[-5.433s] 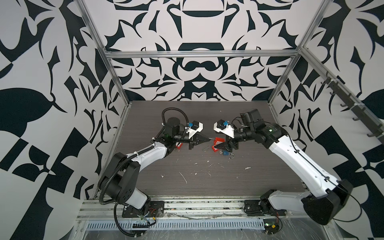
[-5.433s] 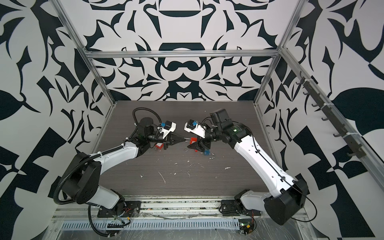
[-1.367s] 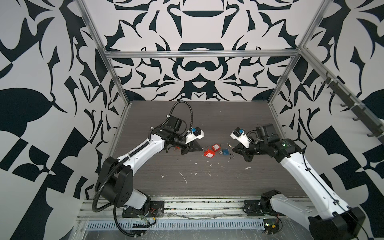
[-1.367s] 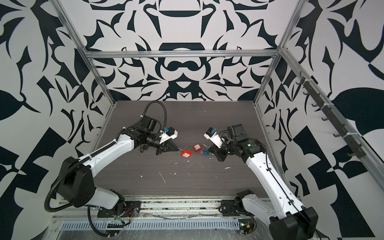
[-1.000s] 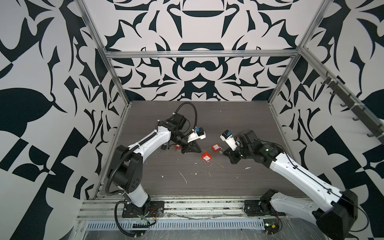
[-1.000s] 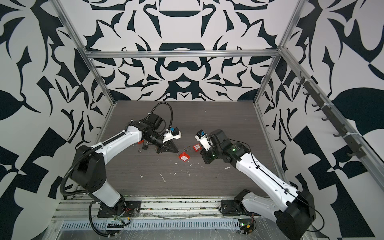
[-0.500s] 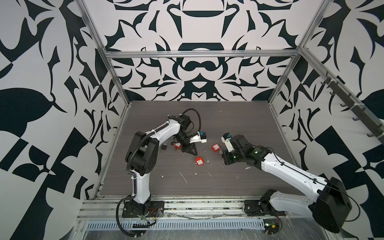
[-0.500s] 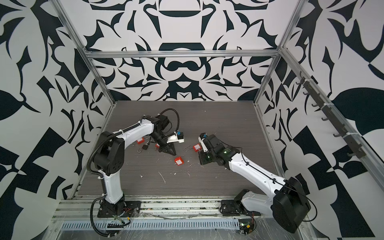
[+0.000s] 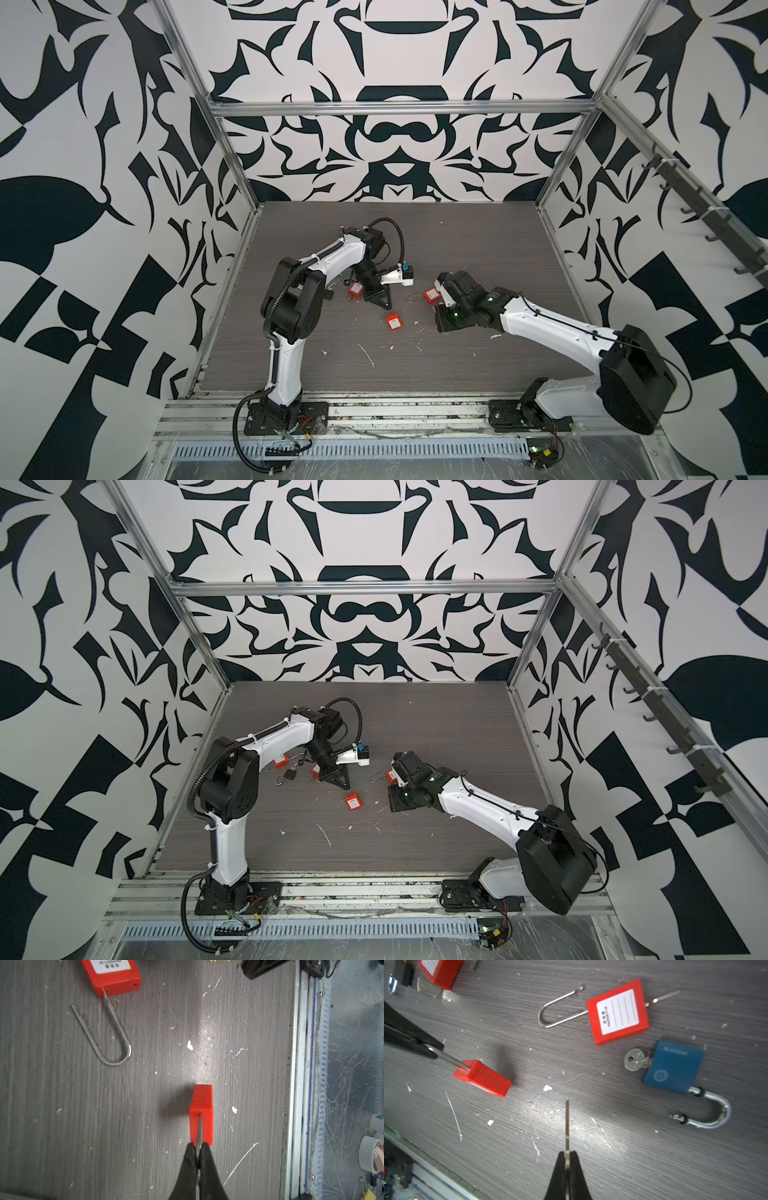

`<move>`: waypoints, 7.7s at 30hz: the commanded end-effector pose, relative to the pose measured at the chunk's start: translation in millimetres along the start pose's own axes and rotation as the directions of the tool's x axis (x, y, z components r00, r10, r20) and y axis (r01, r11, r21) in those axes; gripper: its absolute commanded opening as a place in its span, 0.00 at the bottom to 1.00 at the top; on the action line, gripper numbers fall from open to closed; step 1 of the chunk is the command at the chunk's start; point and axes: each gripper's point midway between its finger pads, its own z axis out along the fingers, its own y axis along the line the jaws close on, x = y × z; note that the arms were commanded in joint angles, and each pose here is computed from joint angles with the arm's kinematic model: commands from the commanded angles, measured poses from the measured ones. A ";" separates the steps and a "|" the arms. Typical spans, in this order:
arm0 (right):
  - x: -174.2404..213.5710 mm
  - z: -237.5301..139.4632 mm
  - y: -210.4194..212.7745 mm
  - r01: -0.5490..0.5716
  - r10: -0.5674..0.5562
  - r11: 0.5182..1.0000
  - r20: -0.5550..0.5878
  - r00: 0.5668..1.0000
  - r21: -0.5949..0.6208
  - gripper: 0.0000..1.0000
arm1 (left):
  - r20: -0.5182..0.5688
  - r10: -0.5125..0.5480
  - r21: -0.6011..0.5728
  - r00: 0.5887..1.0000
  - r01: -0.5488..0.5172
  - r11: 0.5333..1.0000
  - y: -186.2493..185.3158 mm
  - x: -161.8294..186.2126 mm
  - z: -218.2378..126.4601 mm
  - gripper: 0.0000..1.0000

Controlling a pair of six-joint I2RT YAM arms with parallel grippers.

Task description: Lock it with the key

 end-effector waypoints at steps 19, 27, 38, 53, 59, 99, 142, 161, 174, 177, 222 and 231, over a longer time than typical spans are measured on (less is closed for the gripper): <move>-13.8 -1.7 30.5 -0.123 0.120 0.989 -0.041 0.992 -0.086 0.00 | -0.034 -0.007 0.000 0.999 0.007 1.000 34.1 -12.6 19.5 0.24; -9.2 1.1 32.1 -0.127 0.123 0.990 -0.065 0.990 -0.062 0.00 | 0.094 -0.024 -0.105 0.995 0.033 0.994 48.8 -32.7 -5.9 0.44; -15.7 28.0 51.3 -0.043 0.038 0.999 -0.177 0.983 -0.023 0.00 | 0.460 -0.025 -0.450 0.887 0.258 0.855 62.7 -25.3 -84.9 0.45; -22.5 67.6 57.9 0.035 -0.023 0.999 -0.322 0.946 0.031 0.00 | 0.817 0.007 -0.432 0.577 0.604 0.670 2.2 -6.1 -172.4 0.58; -18.3 78.3 62.1 0.039 -0.023 0.999 -0.359 0.933 0.036 0.00 | 0.836 -0.008 -0.415 0.548 0.642 0.644 -12.7 2.2 -179.8 0.61; -53.7 -64.2 -33.5 -0.230 0.075 0.810 0.294 0.953 0.540 0.82 | 0.832 -0.012 -0.318 0.554 0.494 0.809 -48.0 -8.8 -146.9 1.00; -50.4 10.0 -79.3 -0.962 0.872 0.215 0.410 0.268 0.170 0.65 | 0.833 0.033 -0.383 0.552 0.533 0.754 -10.7 -27.1 -146.4 0.99; -37.9 29.9 -93.9 -0.949 0.883 0.145 0.397 0.251 0.278 0.63 | 0.800 0.028 -0.405 0.599 0.505 0.762 -22.1 -22.2 -132.2 0.99; -37.7 39.8 -107.5 -0.930 0.878 0.177 0.375 0.298 0.323 0.62 | 0.782 0.033 -0.421 0.622 0.489 0.764 -26.3 -26.4 -126.0 0.99; -40.4 40.6 -108.9 -0.913 0.869 0.211 0.360 0.339 0.350 0.60 | 0.778 0.031 -0.423 0.627 0.487 0.764 -27.5 -27.2 -122.2 0.99; -62.9 12.2 -98.3 -0.465 0.493 0.787 0.038 0.869 0.406 0.59 | 0.757 0.063 -0.453 0.651 0.452 0.769 -52.8 -19.3 -118.6 0.99; -54.5 23.9 -90.2 -0.490 0.530 0.786 -0.004 0.848 0.376 0.59 | 0.756 0.061 -0.450 0.651 0.450 0.772 -52.2 -19.0 -115.9 0.99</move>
